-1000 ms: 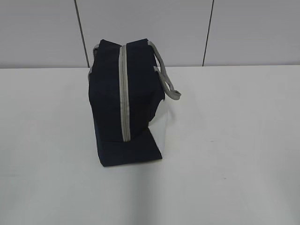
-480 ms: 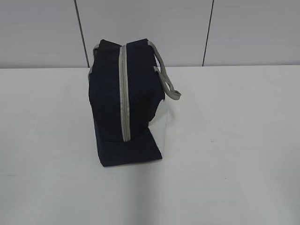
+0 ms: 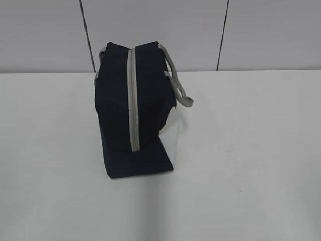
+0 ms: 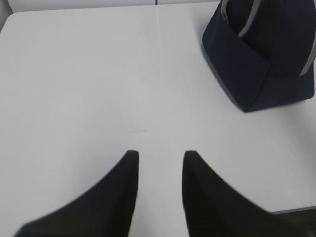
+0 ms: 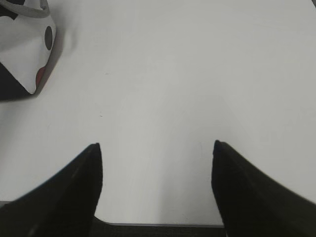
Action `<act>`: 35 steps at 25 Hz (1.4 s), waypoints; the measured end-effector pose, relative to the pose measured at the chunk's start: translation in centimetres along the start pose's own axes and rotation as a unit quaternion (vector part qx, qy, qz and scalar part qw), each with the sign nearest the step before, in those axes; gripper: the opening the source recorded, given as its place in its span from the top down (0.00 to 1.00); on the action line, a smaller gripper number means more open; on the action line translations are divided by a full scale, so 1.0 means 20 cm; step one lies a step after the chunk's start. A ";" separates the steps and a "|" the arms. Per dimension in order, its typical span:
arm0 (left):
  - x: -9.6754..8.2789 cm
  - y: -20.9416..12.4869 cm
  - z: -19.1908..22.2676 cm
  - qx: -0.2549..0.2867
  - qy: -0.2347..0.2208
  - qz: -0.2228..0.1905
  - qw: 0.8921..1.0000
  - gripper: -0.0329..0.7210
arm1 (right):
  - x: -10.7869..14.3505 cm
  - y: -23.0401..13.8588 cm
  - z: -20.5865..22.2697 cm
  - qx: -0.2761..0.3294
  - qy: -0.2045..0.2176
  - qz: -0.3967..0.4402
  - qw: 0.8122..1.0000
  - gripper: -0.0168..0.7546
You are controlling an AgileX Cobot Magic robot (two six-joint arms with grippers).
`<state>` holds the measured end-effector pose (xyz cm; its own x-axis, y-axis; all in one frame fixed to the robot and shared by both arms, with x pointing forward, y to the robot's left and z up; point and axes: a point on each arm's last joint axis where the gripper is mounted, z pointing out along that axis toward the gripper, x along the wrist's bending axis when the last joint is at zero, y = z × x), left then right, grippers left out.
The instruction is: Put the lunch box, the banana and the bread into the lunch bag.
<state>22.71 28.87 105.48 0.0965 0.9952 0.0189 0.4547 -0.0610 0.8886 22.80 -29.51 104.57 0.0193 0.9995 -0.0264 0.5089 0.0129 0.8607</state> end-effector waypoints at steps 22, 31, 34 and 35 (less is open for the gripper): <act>0.00 0.00 0.00 0.001 0.002 0.008 1.000 0.64 | 0.00 0.00 0.00 0.000 0.000 0.000 1.000 0.32; 0.00 0.00 0.00 0.001 0.002 0.008 1.000 0.64 | 0.00 0.00 0.00 0.000 0.000 0.000 1.000 0.31; 0.00 0.00 0.00 0.001 0.002 0.008 1.000 0.64 | 0.00 0.00 0.00 0.000 0.000 0.000 1.000 0.31; 0.00 0.00 0.00 0.001 0.002 0.008 1.000 0.64 | 0.00 0.00 0.00 0.000 0.000 0.000 1.000 0.31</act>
<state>22.71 28.90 105.47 0.1010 0.9943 0.0350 0.4542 -0.0774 0.8876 22.80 -29.51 104.57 0.0193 0.9995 -0.0264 0.5089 0.0129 0.8607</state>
